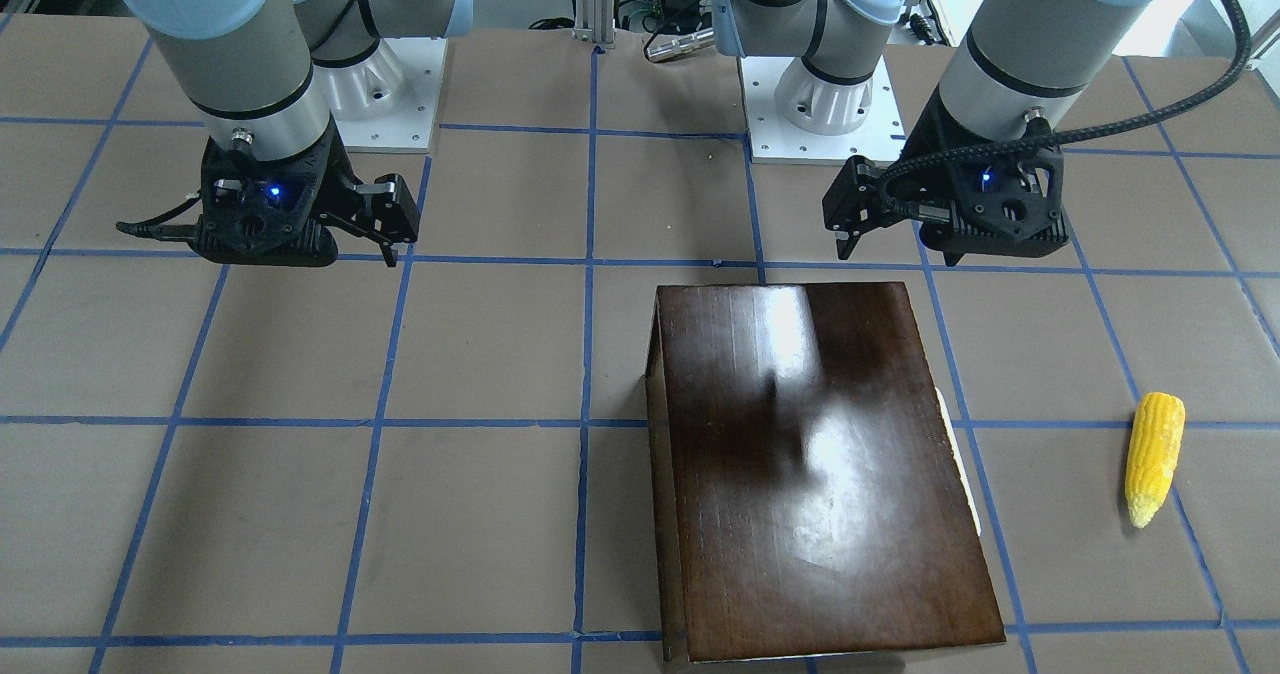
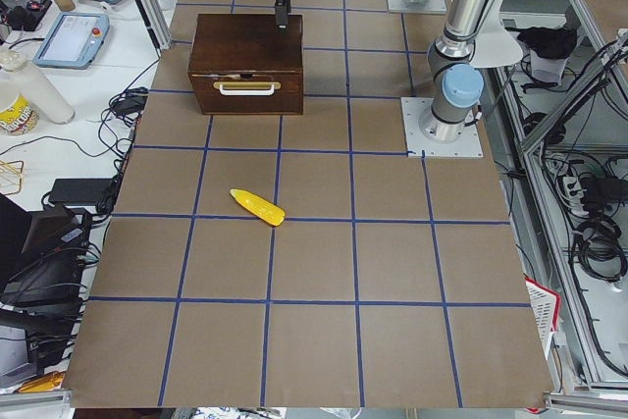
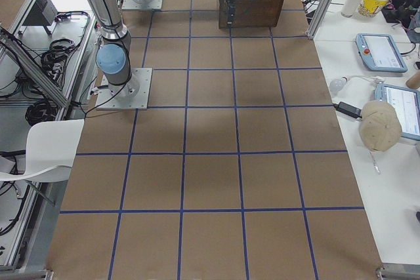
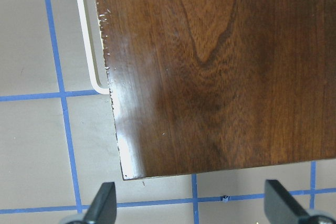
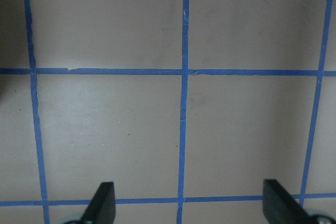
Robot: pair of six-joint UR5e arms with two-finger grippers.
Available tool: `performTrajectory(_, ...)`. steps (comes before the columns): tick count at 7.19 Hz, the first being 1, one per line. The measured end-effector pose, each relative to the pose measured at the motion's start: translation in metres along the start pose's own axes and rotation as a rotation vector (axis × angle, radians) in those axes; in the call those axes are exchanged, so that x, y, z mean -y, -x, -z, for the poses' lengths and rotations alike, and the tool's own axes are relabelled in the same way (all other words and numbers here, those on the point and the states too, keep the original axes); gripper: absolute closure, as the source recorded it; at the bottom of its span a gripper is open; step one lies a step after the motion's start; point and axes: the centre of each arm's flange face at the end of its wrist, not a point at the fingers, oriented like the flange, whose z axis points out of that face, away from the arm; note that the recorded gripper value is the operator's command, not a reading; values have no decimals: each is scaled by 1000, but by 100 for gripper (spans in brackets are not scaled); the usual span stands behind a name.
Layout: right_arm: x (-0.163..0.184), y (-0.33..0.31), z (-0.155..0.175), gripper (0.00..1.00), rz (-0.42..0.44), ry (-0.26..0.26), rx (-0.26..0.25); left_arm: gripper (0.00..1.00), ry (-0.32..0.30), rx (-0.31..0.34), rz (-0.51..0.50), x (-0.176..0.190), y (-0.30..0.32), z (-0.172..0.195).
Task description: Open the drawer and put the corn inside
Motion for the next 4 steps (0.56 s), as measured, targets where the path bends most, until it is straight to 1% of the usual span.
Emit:
performTrajectory(1,0,0,0,0,0,0,1,0,-6,-13,15,2,7,2)
performTrajectory(3,0,0,0,0,0,1,0,0,-18,-57,75,10,44,5)
performTrajectory(4,0,0,0,0,0,1,0,0,-23,-67,88,14,66,5)
